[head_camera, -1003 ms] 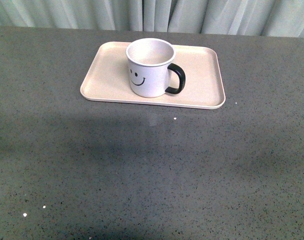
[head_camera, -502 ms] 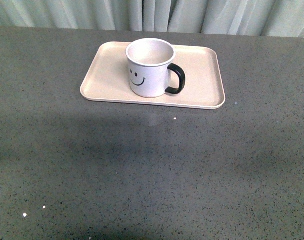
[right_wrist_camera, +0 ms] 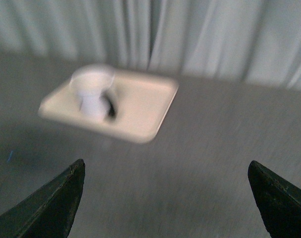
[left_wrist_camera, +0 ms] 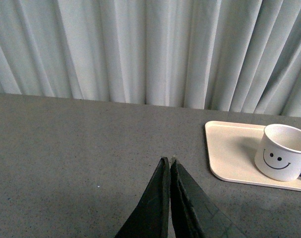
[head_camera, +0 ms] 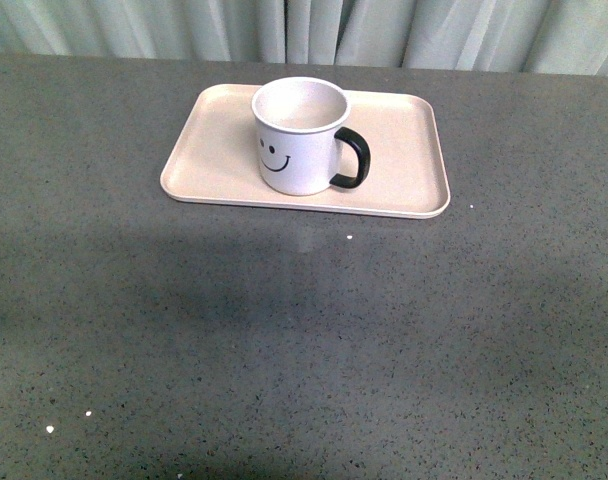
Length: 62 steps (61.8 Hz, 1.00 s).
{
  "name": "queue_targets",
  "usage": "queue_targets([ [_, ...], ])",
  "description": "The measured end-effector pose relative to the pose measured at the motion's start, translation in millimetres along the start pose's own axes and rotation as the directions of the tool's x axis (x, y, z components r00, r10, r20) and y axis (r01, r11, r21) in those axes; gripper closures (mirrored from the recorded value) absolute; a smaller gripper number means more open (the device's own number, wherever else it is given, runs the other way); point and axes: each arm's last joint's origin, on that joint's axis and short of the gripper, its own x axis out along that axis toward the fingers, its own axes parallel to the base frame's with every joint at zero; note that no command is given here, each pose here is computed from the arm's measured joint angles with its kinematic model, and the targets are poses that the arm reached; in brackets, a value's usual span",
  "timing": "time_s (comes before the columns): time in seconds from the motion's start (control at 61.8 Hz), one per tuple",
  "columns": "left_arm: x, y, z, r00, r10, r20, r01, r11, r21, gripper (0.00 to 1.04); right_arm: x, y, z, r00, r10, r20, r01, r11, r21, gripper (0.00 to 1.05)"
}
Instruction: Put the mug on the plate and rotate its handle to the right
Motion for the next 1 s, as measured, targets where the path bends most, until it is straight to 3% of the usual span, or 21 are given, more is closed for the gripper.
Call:
queue_targets([
  [0.049, 0, 0, 0, 1.0, -0.002, 0.0, 0.002, 1.0, 0.0, 0.78, 4, -4, 4, 0.979, 0.089, -0.184, -0.083, 0.996, 0.04, 0.09],
  [0.113, 0, 0, 0, 1.0, -0.001, 0.0, 0.001, 1.0, 0.0, 0.66, 19, -12, 14, 0.944, 0.146, -0.297, -0.129, 0.989, 0.077, 0.09],
  [0.307, 0, 0, 0, 1.0, -0.001, 0.0, 0.001, 1.0, 0.0, 0.32, 78, -32, 51, 0.938, 0.137, -0.319, -0.128, 0.991, 0.048, 0.09],
  [0.469, 0, 0, 0, 1.0, -0.001, 0.0, 0.001, 1.0, 0.003, 0.08, 139, -29, 69, 0.942, 0.099, -0.32, -0.107, 0.994, -0.008, 0.09],
  [0.777, 0, 0, 0, 1.0, -0.001, 0.0, 0.001, 1.0, 0.003, 0.09, 262, 21, 75, 0.887, 0.141, -0.44, -0.141, 0.989, 0.032, 0.09],
  [1.003, 0, 0, 0, 1.0, -0.001, 0.0, 0.001, 1.0, 0.003, 0.09, 320, 50, 82, 0.868, 0.155, -0.471, -0.125, 0.988, 0.095, 0.09],
])
